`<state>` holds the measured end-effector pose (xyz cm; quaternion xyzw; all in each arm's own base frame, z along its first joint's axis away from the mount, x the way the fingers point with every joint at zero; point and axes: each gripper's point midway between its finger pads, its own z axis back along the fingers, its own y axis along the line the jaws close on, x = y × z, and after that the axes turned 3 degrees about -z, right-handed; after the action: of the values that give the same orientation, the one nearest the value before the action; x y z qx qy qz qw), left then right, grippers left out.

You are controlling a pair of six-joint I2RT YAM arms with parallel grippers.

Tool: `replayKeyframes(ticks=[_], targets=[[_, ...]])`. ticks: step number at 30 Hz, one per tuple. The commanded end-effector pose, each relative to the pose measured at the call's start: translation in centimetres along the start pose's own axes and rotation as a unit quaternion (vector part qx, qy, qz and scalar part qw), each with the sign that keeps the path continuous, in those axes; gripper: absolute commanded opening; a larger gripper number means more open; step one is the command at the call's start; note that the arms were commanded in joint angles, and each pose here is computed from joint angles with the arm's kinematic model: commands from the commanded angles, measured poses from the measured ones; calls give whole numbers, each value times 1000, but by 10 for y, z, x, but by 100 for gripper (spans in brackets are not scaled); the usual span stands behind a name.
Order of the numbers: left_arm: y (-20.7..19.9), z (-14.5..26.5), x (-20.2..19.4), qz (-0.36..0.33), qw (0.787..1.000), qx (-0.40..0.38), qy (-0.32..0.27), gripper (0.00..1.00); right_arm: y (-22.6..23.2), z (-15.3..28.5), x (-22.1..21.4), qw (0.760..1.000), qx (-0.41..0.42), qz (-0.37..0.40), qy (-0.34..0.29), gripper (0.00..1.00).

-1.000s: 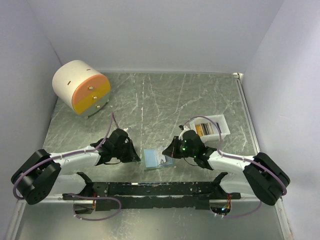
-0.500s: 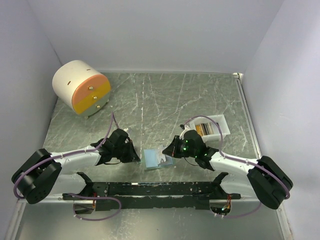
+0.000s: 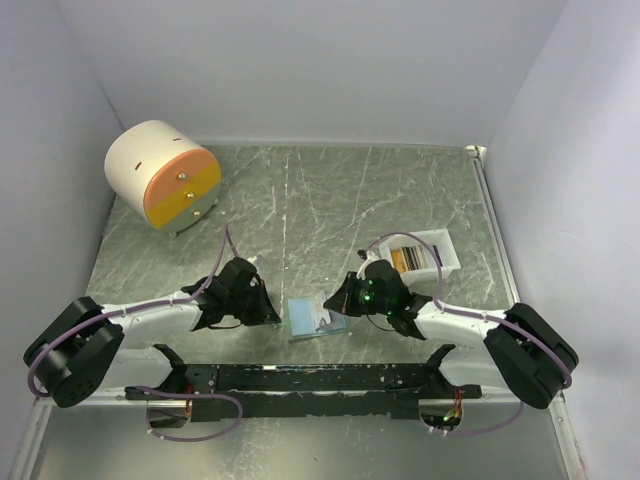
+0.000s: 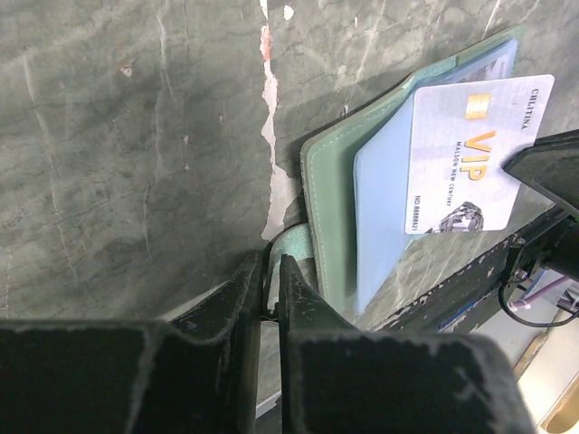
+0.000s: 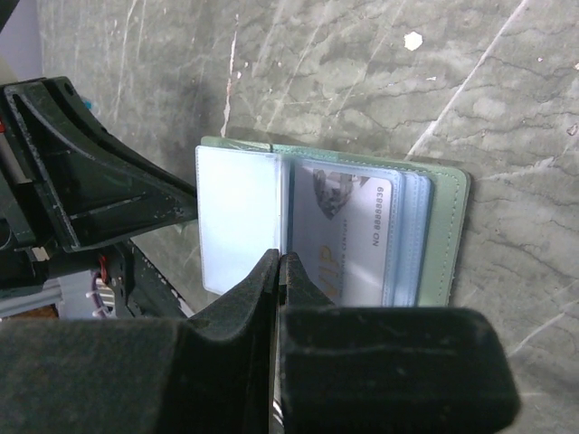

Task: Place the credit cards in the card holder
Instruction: Insert the credit card into the card holder.

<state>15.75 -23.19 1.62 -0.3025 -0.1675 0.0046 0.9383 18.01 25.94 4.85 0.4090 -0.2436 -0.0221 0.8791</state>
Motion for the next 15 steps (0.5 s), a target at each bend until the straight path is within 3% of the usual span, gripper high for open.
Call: replayKeyframes(ticks=[1,15], targets=[[0,-1,5,-8,1000,-1,-7,7,-5,-4,-5,1000,-1,5,2,0],[1,-3,4,-9,1000,1,-4,7,-18,-9,-12,1000,-23,10,17,0]])
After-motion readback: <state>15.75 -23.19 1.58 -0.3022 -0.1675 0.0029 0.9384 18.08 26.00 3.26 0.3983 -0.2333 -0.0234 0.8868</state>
